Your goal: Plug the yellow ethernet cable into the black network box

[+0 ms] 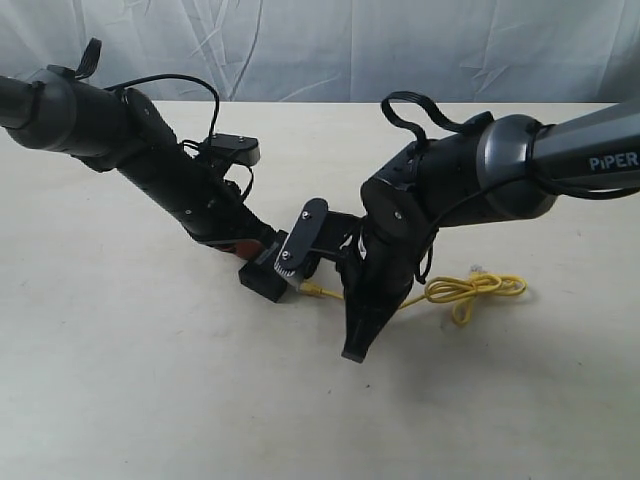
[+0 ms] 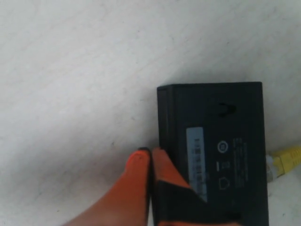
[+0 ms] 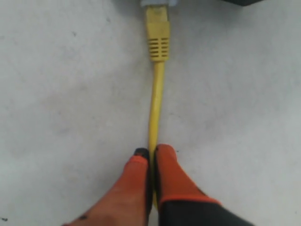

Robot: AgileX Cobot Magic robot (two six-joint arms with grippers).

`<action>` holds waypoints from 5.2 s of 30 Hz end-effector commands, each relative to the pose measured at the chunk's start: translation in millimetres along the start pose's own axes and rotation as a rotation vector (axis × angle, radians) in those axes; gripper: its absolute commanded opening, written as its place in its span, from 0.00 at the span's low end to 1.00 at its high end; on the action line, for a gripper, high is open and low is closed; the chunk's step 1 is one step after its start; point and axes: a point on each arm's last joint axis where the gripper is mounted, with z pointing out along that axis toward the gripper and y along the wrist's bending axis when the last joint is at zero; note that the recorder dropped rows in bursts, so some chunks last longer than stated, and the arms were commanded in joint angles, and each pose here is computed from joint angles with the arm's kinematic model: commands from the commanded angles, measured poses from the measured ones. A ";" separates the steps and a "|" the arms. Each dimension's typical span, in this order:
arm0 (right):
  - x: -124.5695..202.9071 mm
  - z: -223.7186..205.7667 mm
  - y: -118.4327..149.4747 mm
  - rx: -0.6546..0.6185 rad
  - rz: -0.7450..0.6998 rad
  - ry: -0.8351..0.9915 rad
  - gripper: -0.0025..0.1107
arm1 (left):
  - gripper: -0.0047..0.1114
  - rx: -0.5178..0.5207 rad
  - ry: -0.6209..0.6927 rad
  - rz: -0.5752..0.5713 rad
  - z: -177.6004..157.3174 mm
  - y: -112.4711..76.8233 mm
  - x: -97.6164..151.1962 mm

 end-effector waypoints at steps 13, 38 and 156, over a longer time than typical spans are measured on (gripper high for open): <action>0.2 -5.0 -1.8 0.012 0.005 0.013 0.02 | 0.04 0.008 0.009 0.007 0.7 -1.8 0.3; -3.9 -5.1 -0.7 0.007 -0.042 -0.028 0.02 | 0.04 0.008 0.009 0.007 0.7 -1.8 0.3; -16.6 -6.3 3.0 -0.032 0.212 -0.154 0.02 | 0.04 0.062 0.050 0.022 -4.1 -9.2 7.3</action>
